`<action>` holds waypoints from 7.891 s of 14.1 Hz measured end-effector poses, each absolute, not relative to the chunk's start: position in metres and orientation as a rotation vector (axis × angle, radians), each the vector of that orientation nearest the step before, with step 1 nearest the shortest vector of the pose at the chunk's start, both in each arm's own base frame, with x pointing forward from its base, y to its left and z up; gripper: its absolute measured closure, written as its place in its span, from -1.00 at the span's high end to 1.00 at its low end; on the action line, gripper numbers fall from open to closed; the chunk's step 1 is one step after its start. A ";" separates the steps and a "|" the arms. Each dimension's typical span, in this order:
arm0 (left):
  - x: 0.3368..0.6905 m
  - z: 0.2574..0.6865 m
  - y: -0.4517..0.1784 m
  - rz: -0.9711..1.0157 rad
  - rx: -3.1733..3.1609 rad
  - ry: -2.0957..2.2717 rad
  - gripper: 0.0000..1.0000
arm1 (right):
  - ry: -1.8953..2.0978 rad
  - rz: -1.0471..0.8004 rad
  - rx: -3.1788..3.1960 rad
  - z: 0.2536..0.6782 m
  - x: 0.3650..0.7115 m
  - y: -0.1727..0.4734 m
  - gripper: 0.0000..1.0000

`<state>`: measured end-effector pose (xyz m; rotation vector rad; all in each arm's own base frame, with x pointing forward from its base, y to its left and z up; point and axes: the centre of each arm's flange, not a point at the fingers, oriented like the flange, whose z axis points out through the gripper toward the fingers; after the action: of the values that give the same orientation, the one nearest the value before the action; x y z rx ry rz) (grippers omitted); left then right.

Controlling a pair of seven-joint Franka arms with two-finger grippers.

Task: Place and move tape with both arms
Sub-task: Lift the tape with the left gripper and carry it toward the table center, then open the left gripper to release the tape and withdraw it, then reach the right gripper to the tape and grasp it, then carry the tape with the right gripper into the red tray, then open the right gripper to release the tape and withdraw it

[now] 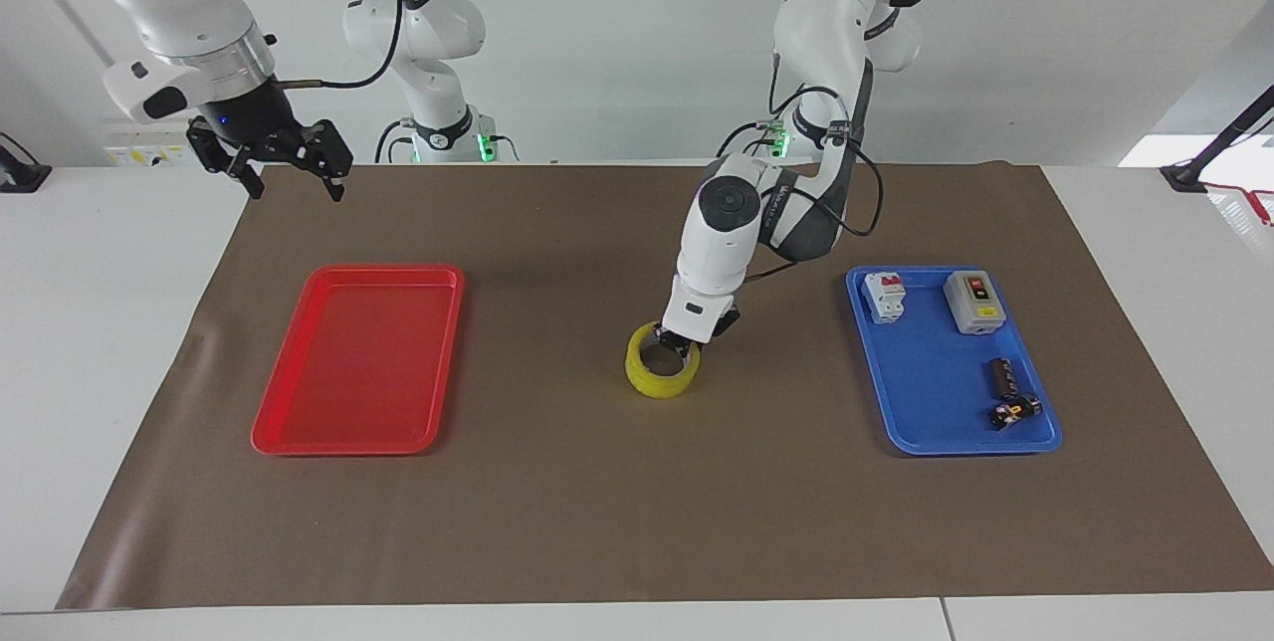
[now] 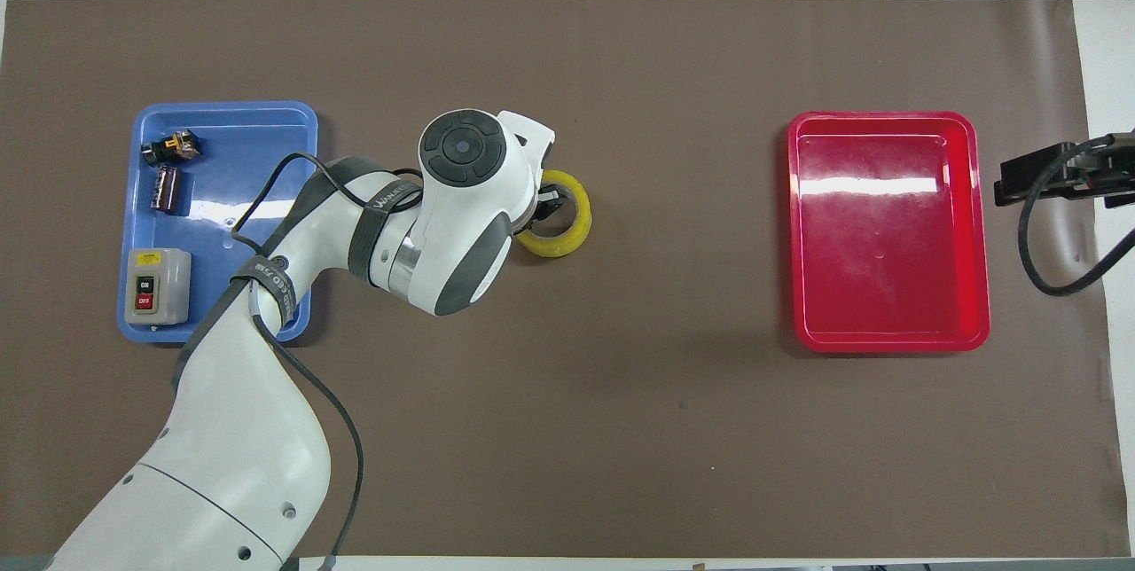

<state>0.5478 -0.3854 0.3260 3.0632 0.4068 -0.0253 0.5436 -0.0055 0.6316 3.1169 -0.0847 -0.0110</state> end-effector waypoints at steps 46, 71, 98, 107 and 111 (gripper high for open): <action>0.539 0.613 -0.031 -0.157 3.109 -0.155 1.00 | 0.094 0.287 3.157 0.336 0.599 0.362 1.00; 0.539 0.617 -0.044 -0.128 3.115 -0.123 1.00 | 0.183 0.142 3.085 0.467 0.639 0.169 -0.58; 0.539 0.617 -0.044 -0.127 3.115 -0.123 1.00 | 0.339 0.212 3.049 0.330 0.556 -0.063 0.06; 0.539 0.617 -0.044 -0.127 3.115 -0.122 1.00 | -0.240 0.099 3.068 0.556 0.565 -0.060 1.00; 0.539 0.617 -0.044 -0.127 3.115 -0.122 1.00 | -0.349 0.015 3.057 0.633 0.529 -0.011 1.00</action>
<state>0.5387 -0.0442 0.6170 3.1151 -0.1224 -0.1270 0.5292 -0.0106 0.6332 3.0567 -0.3491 0.0151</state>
